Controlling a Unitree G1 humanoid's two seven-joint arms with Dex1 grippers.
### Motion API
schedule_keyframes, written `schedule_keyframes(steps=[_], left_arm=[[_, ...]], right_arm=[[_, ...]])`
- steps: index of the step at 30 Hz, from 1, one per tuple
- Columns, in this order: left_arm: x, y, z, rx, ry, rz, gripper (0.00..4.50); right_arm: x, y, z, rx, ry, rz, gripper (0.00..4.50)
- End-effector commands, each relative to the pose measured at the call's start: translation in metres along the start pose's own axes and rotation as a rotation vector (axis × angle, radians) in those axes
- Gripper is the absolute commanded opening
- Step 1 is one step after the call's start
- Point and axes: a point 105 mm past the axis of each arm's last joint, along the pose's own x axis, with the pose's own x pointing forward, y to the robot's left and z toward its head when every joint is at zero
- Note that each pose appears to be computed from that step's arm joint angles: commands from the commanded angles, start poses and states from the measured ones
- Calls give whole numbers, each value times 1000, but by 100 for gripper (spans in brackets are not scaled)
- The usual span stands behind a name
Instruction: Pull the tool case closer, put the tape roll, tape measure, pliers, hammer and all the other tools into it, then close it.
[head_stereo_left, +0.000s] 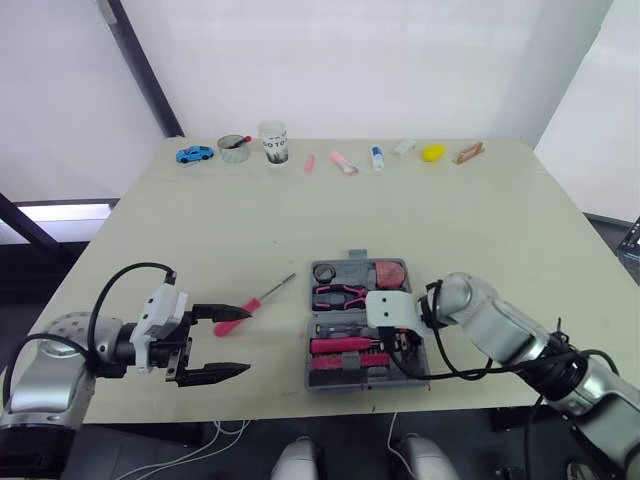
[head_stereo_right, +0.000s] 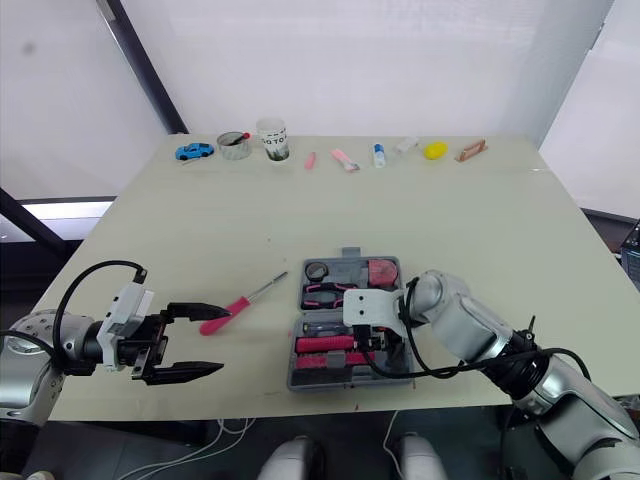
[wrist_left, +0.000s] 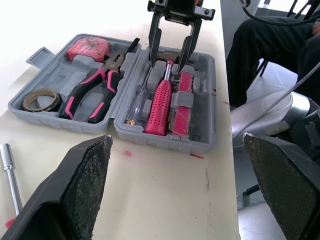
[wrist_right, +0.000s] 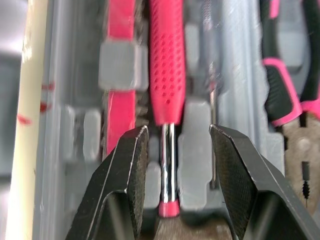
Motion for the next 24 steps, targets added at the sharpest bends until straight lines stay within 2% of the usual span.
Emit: schedule_keyframes(steps=[1,2,4,9,17,24], left_arm=[[-3,0,8,35,-17,0,450],[-3,0,8,35,-18,0,450],[-3,0,8,36,-17,1,450],[-3,1,8,36,-17,2,450],[-4,1,9,36,-16,11,450],[-6,2,8,21,-14,31,450]], right_arm=[[-7,-4,21,-19,-110,-31,127],[-7,-4,22,-26,-119,-31,74],[-4,-4,25,-27,-144,-35,4],[4,-5,23,-6,-164,-40,4],[26,5,-13,64,-89,-16,4],[10,-4,2,114,-204,-72,4]])
